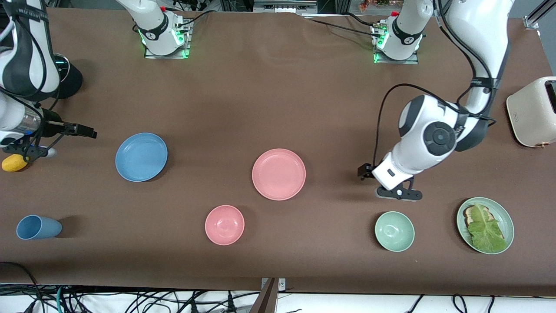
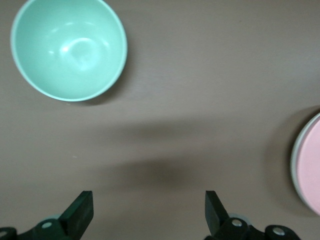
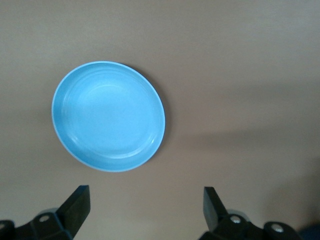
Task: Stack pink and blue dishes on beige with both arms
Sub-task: 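Raise the left gripper away while the right gripper reaches the blue plate, then close the right gripper on the blue plate rim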
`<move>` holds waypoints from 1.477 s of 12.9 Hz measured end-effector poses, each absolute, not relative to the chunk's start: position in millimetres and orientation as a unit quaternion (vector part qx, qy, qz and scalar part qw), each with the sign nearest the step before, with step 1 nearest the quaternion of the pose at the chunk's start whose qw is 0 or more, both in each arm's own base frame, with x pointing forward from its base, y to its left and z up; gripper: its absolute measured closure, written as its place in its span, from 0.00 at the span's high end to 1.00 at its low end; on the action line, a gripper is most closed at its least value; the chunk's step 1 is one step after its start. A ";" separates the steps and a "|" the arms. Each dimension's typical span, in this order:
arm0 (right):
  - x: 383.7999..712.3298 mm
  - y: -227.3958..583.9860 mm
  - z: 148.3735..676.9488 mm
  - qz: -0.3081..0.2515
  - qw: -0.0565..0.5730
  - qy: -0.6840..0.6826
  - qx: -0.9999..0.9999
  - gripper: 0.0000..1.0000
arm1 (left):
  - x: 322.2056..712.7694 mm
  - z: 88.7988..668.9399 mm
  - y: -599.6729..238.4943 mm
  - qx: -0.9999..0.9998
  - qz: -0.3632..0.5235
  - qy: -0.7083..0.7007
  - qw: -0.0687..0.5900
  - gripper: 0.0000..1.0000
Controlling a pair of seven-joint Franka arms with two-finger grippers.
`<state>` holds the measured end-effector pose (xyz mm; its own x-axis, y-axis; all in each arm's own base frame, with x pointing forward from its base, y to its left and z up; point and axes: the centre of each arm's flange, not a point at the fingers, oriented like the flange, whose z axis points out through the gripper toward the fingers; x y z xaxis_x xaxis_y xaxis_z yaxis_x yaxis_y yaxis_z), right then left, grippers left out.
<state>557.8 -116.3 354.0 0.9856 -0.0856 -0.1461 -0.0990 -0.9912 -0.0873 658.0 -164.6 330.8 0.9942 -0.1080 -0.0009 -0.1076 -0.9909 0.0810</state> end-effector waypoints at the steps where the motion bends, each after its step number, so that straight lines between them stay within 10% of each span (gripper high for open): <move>1: 553.6 -122.8 332.2 0.065 0.062 0.040 -0.995 1.00 | 661.0 332.2 -146.2 0.997 -0.006 -0.067 0.043 0.99; 13: 552.8 -167.1 187.4 0.026 0.197 0.055 -0.978 0.96 | 665.1 359.4 4.3 0.996 -0.022 -0.084 0.022 0.99; 19: 554.3 -164.1 170.3 0.023 0.211 0.044 -0.976 0.37 | 651.8 412.8 21.5 0.997 -0.013 -0.072 0.021 1.00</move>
